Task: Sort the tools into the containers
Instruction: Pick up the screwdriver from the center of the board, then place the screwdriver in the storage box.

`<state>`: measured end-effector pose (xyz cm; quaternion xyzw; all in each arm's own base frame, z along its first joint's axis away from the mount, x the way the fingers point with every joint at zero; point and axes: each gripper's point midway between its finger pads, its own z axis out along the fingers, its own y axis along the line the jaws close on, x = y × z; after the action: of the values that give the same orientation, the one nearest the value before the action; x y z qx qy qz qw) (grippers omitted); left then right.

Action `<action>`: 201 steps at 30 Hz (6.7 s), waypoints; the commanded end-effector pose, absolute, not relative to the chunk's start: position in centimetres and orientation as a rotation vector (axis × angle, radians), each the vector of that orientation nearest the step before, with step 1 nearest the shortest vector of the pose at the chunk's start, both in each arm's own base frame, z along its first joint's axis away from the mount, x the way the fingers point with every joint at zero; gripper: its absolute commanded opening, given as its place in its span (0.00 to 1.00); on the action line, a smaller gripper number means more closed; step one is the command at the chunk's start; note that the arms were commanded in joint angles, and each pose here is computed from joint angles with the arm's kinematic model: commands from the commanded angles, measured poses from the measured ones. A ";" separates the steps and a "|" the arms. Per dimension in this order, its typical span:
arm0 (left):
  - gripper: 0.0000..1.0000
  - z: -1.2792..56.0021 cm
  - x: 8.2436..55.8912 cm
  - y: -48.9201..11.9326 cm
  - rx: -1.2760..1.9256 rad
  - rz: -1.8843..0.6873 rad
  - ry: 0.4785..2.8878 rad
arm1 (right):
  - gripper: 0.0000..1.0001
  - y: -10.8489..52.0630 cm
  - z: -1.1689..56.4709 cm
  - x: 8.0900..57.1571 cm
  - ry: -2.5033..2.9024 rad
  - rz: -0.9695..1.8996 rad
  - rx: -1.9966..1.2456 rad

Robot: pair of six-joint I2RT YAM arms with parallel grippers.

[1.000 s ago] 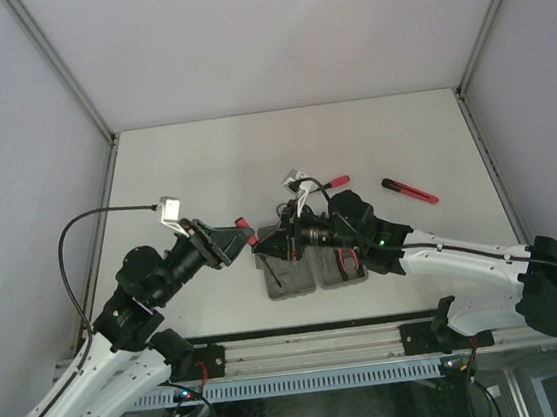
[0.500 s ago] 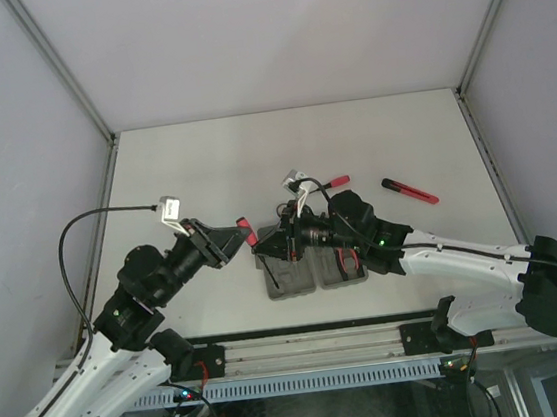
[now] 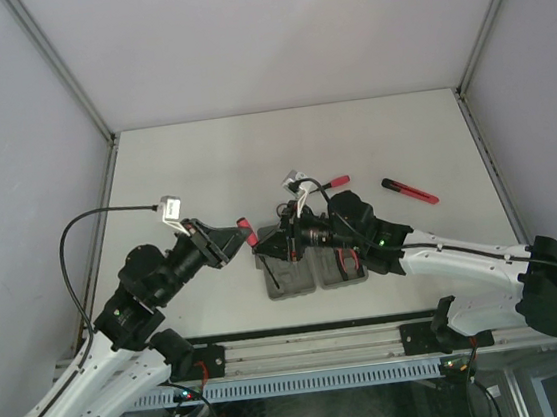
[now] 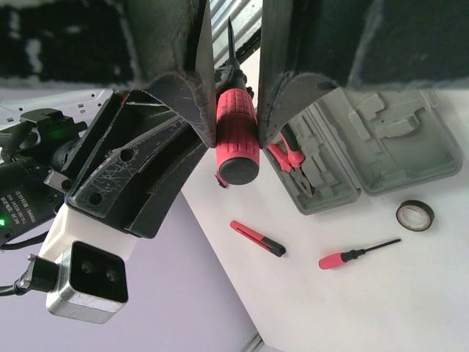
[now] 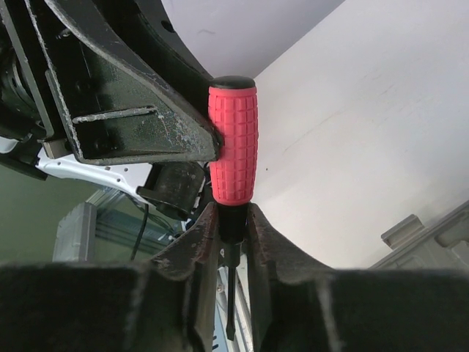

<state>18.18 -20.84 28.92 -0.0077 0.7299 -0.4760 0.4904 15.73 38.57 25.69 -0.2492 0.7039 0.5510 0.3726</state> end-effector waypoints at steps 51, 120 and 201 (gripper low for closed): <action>0.00 28.8 17.8 -20.6 -0.028 -1.145 1.801 | 0.40 38.7 28.5 16.4 1.733 1.221 -0.604; 0.75 24.0 20.9 -14.2 -0.081 -0.706 2.010 | 0.00 30.5 20.6 21.2 2.060 0.856 -0.150; 0.73 22.1 24.0 -8.6 -0.149 -0.510 2.044 | 0.01 26.4 6.1 29.7 2.488 0.505 -0.119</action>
<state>23.12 -8.41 19.45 -0.0734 0.8630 -0.1998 0.4582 27.60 24.80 4.04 -0.0429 0.9499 0.1608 0.2647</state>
